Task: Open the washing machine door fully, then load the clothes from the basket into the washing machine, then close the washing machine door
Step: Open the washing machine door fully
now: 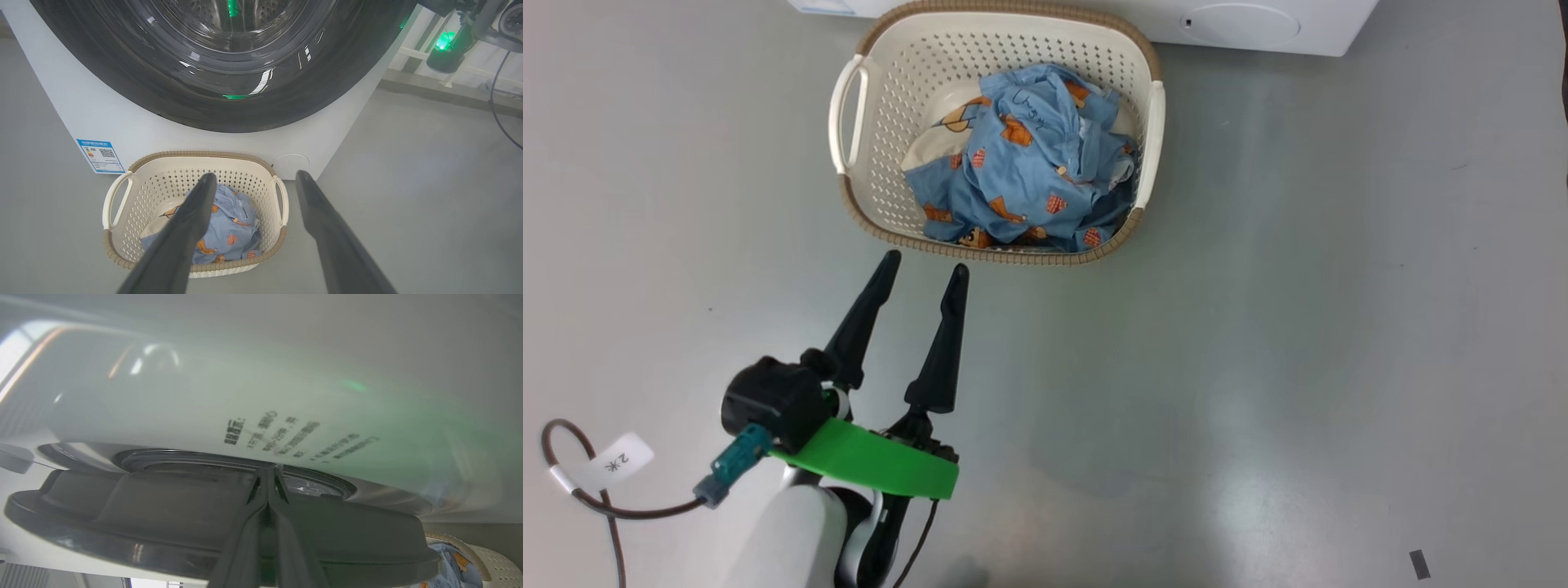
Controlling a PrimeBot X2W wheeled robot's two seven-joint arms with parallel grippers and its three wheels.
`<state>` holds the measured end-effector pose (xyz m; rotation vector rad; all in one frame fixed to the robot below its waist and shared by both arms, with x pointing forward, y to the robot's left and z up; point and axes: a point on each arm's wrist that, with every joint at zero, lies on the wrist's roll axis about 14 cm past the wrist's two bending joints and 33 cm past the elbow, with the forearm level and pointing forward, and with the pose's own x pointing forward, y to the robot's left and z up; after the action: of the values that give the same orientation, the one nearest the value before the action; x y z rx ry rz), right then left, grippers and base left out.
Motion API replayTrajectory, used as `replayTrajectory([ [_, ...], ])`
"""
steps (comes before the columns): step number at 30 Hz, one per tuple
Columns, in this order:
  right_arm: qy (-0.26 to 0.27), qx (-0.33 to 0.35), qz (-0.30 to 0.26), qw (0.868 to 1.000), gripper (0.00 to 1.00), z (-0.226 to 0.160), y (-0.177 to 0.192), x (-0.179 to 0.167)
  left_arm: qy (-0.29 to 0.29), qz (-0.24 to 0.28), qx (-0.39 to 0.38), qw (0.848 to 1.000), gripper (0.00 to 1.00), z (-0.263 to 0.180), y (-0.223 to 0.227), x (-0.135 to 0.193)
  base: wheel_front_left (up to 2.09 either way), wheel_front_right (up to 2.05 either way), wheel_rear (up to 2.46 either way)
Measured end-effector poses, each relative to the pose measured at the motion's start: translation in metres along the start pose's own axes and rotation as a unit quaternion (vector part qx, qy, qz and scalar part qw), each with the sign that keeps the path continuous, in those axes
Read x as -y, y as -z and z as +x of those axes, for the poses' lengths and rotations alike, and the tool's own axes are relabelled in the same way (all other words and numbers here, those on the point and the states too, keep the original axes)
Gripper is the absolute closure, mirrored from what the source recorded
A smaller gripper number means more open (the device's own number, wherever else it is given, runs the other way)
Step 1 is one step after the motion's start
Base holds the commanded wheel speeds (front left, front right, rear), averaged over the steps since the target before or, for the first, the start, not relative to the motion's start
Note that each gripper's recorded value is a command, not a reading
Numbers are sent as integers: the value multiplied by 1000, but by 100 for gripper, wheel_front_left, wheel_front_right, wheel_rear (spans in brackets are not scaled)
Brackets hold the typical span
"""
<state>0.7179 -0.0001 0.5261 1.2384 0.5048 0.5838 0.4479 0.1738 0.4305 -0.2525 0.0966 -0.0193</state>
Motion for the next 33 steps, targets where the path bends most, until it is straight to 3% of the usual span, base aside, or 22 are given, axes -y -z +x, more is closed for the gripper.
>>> replayTrajectory([
  [12, 36, -12, -1, 999, 100, 9, 7, 31, -18, -7, -2, 1000, 0, -1, 1, -9, 0, 0, 0],
  [33, 21, -127, -25, 991, 100, -8, 35, 26, -6, -9, 14, 1000, 0, 8, -7, -1, 0, 0, 0],
])
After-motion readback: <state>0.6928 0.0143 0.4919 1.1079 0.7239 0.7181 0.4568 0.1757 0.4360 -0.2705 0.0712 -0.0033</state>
